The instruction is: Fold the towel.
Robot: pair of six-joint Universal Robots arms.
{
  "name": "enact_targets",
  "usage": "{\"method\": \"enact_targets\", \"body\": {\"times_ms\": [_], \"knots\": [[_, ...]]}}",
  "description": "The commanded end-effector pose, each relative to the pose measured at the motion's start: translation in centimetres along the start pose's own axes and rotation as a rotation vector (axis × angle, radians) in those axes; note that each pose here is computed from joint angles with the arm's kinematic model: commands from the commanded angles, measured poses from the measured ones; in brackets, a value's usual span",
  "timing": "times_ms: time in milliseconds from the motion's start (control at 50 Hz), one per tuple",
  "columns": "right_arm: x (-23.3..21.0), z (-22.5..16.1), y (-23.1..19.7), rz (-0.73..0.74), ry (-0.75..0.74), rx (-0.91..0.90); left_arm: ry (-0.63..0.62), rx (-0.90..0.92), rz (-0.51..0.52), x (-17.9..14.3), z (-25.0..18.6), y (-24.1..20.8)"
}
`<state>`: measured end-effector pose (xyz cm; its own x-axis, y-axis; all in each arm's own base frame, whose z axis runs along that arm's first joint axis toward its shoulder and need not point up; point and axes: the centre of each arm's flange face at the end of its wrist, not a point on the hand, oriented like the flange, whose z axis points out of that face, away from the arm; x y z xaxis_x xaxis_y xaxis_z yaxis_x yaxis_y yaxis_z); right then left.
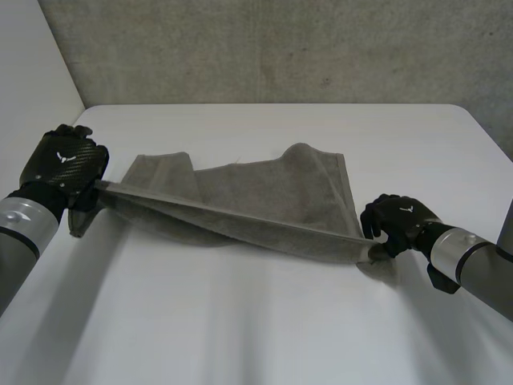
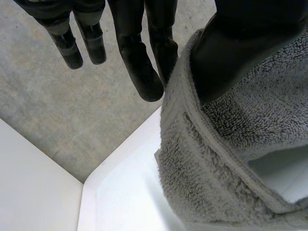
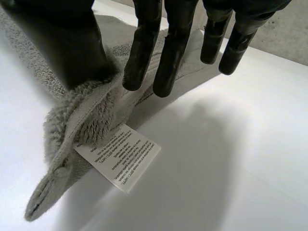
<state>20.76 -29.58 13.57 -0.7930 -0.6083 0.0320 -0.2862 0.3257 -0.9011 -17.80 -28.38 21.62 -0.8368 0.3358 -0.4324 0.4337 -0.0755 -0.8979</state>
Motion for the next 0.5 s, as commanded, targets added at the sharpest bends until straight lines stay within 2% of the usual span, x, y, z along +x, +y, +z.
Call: {"method": "enact_targets", "body": {"times_ms": [20, 100, 140, 200, 240, 260, 280, 360, 400, 500], "knots": [[0.4, -0.8, -0.8, 0.018, -0.003, -0.001, -0.017, -0.002, 0.000, -0.5, -0.1, 0.0], [1.2, -2.2, -3.2, -0.004, -0.005, 0.045, -0.017, 0.013, 0.004, -0.8, -0.4, -0.7], [1.3, -4.3, -7.2, -0.038, -0.028, 0.145, -0.017, 0.036, 0.007, -1.0, -0.7, -1.5], [1.6, -5.4, -9.0, -0.058, -0.031, 0.192, -0.023, 0.097, 0.014, -1.6, -1.4, -3.5], [2.2, -7.8, -12.6, -0.115, -0.004, 0.289, -0.033, 0.128, 0.010, -2.0, -1.6, -4.6], [2.2, -7.8, -12.6, -0.115, -0.004, 0.290, -0.046, 0.168, 0.002, -2.5, -1.9, -5.9], [2.0, -8.9, -14.5, -0.150, 0.008, 0.342, -0.059, 0.207, -0.013, -3.0, -2.2, -7.1], [1.4, -11.8, -18.2, -0.207, 0.038, 0.464, -0.075, 0.269, -0.059, -3.7, -2.6, -8.9], [1.2, -12.4, -18.8, -0.215, 0.037, 0.484, -0.077, 0.297, -0.098, -4.1, -2.9, -9.7], [1.2, -12.2, -18.3, -0.208, 0.026, 0.472, -0.064, 0.263, -0.114, -3.8, -2.8, -8.6]]}}
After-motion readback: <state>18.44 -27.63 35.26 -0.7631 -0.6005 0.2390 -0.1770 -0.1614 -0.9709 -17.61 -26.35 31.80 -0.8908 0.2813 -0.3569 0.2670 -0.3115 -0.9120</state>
